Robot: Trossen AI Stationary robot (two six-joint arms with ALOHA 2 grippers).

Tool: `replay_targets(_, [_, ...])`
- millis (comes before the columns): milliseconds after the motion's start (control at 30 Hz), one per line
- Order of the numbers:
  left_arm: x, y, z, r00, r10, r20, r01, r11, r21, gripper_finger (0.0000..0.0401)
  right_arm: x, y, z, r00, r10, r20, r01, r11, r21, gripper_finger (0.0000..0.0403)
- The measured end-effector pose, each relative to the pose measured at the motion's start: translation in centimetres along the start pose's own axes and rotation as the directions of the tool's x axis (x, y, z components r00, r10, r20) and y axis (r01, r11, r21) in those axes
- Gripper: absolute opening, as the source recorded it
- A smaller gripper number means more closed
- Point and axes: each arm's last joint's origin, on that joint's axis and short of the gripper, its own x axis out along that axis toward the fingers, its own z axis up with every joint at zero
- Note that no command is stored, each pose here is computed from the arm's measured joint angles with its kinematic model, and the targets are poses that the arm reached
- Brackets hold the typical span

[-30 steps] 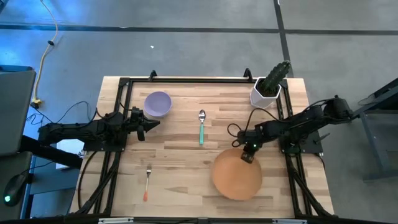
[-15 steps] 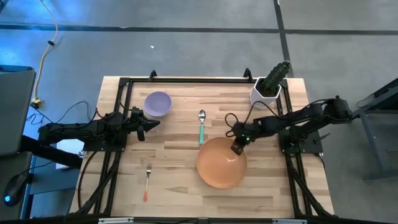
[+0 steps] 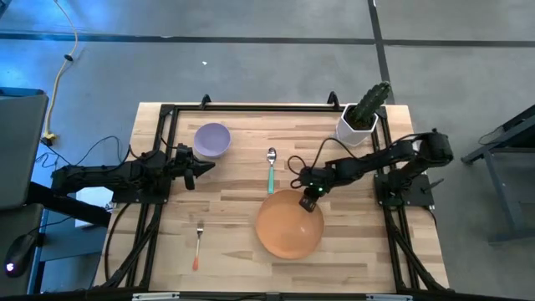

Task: Set table place
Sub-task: Move the orange plate to the bottom center of the table

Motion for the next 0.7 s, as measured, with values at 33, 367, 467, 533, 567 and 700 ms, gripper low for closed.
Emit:
replay_targets(33, [0.0, 0.0, 0.0, 1.000, 0.000, 0.000, 0.000, 1.000, 0.000, 0.0000, 0.0, 0.4, 0.5, 1.000, 0.006, 0.009, -0.006, 1.000, -0.011, 0.0000])
replay_targets(367, [0.0, 0.0, 0.0, 1.000, 0.000, 0.000, 0.000, 1.000, 0.008, 0.0000, 2.3, 3.0, 2.7, 0.998, 0.049, -0.032, -0.051, 0.997, -0.063, 0.0000])
replay_targets(467, [0.0, 0.0, 0.0, 1.000, -0.001, -0.001, 0.001, 1.000, 0.008, 0.0000, 3.2, 3.4, 2.9, 0.997, 0.056, -0.057, -0.060, 0.996, -0.067, 0.0000])
replay_targets(533, [0.0, 0.0, 0.0, 1.000, -0.003, -0.002, 0.003, 1.000, 0.008, 0.0000, 3.5, 3.7, 3.3, 0.997, 0.061, -0.054, -0.065, 0.995, -0.070, 0.0000])
replay_targets(567, [0.0, 0.0, 0.0, 1.000, -0.003, -0.002, 0.003, 1.000, 0.008, 0.0000, 3.6, 3.8, 3.4, 0.997, 0.062, -0.052, -0.066, 0.995, -0.071, 0.0000])
replay_targets(700, [0.0, 0.0, 0.0, 1.000, -0.003, -0.002, 0.003, 1.000, 0.009, 0.0000, 3.5, 4.1, 4.3, 0.999, 0.049, -0.016, -0.050, 0.995, -0.081, 0.0000])
